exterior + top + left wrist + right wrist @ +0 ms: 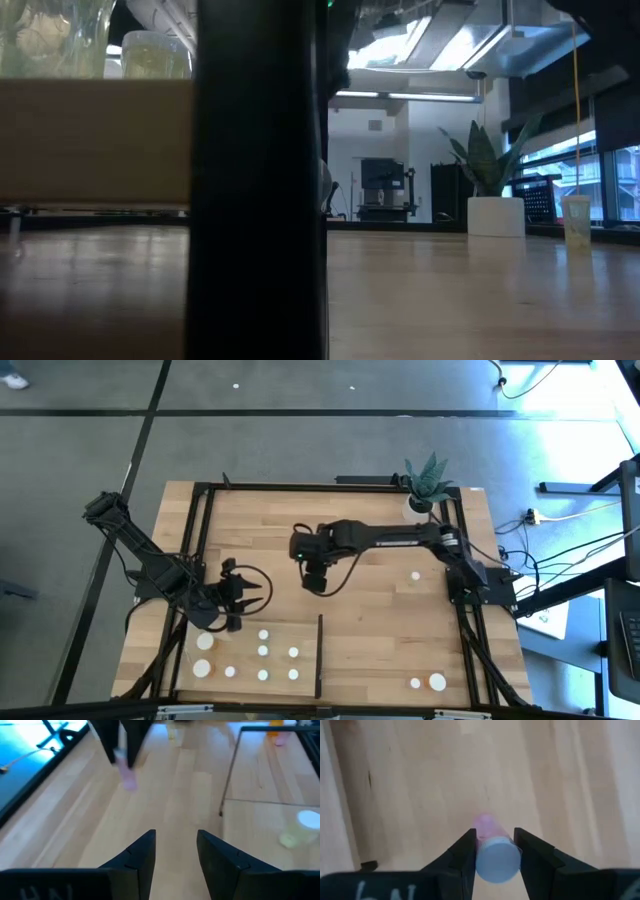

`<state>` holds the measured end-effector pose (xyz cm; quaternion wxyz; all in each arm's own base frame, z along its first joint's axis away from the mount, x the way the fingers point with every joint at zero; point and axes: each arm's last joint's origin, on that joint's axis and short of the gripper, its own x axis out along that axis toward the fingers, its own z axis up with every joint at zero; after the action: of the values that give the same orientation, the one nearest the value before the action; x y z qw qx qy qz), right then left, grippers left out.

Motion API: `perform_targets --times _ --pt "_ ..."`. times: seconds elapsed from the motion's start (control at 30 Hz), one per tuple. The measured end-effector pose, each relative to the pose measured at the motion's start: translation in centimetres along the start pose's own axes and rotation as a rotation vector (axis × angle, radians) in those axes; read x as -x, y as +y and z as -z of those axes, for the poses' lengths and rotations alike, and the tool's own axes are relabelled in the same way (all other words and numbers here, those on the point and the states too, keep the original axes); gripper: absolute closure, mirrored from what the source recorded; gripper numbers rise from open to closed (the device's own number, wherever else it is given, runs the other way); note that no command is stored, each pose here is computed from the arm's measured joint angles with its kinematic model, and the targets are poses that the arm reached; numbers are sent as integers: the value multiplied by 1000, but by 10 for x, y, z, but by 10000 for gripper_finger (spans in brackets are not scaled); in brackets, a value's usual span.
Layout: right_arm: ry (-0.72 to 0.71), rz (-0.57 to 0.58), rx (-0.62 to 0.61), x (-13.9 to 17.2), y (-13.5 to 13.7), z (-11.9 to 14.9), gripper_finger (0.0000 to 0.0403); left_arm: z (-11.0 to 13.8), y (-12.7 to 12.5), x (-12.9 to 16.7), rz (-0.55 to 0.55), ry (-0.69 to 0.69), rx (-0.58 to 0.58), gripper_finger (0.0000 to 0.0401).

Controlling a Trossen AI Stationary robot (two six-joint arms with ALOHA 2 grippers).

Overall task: Pick and place medicine bottles onto shelf by color
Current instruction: Put the top pink pill bottle on the shelf aligned with the other pink pill bottle

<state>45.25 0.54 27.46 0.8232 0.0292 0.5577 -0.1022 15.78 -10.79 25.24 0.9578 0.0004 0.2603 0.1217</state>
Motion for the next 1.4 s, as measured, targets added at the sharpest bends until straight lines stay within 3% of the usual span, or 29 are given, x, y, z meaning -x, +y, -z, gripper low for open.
perform_targets --times 0.5,1.4 --pt "78 -2 68 -64 8 -1 277 -1 3 0 -96 -54 -8 264" --pt "132 -44 64 -97 11 3 277 -1 3 0 -96 -55 -4 264"
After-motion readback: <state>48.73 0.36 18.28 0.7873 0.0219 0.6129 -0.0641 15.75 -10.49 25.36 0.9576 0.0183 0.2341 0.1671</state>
